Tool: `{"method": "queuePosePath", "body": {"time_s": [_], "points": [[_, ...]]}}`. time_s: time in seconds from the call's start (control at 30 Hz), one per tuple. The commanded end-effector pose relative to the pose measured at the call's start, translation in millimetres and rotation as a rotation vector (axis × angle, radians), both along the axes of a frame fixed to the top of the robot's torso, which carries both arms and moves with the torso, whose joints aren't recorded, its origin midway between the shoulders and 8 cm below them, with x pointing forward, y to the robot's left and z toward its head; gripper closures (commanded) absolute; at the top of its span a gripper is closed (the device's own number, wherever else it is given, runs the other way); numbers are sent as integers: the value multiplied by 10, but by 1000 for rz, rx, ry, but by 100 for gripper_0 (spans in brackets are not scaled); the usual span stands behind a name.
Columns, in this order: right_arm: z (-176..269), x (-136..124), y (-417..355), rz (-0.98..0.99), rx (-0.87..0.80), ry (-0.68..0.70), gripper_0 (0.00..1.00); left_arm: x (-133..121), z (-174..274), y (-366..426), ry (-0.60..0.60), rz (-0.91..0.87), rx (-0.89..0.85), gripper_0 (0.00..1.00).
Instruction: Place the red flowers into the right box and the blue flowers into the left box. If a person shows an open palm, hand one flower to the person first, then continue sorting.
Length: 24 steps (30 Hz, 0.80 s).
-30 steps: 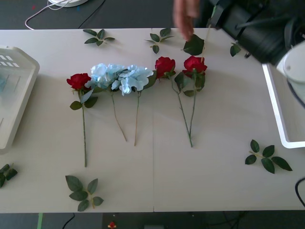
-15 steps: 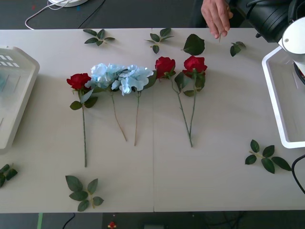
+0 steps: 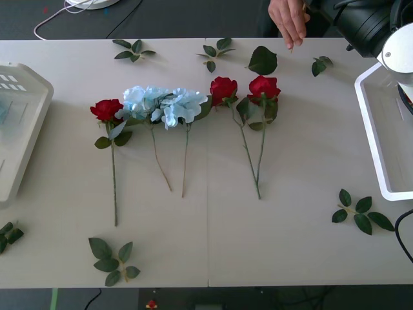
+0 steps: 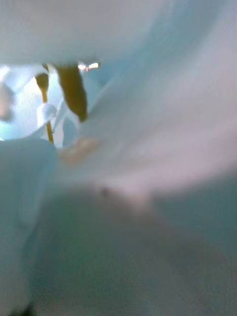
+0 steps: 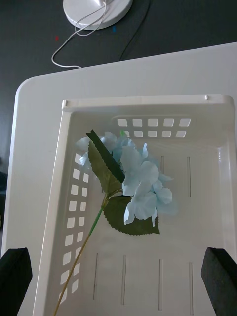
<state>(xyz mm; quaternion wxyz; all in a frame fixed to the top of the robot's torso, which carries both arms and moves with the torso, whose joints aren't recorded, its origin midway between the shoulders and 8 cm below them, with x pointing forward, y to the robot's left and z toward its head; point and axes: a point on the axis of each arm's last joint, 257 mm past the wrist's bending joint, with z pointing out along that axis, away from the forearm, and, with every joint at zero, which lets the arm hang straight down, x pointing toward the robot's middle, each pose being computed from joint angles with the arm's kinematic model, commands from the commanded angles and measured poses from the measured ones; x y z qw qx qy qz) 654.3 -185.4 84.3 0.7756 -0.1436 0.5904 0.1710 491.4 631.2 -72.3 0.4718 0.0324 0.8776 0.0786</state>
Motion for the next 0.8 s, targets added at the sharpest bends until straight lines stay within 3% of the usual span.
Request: {"method": "queuePosePath", "body": {"time_s": [0.03,0.5,0.8], "points": [[271,-49,245,47,15,-37,0,107,213,-112,-40,-19,4,0],[-75,-178,221,133,24,97,0,107,213,-112,-40,-19,4,0],[-1093,-448,144,257,133,507,0,107,213,-112,-40,-19,4,0]]}}
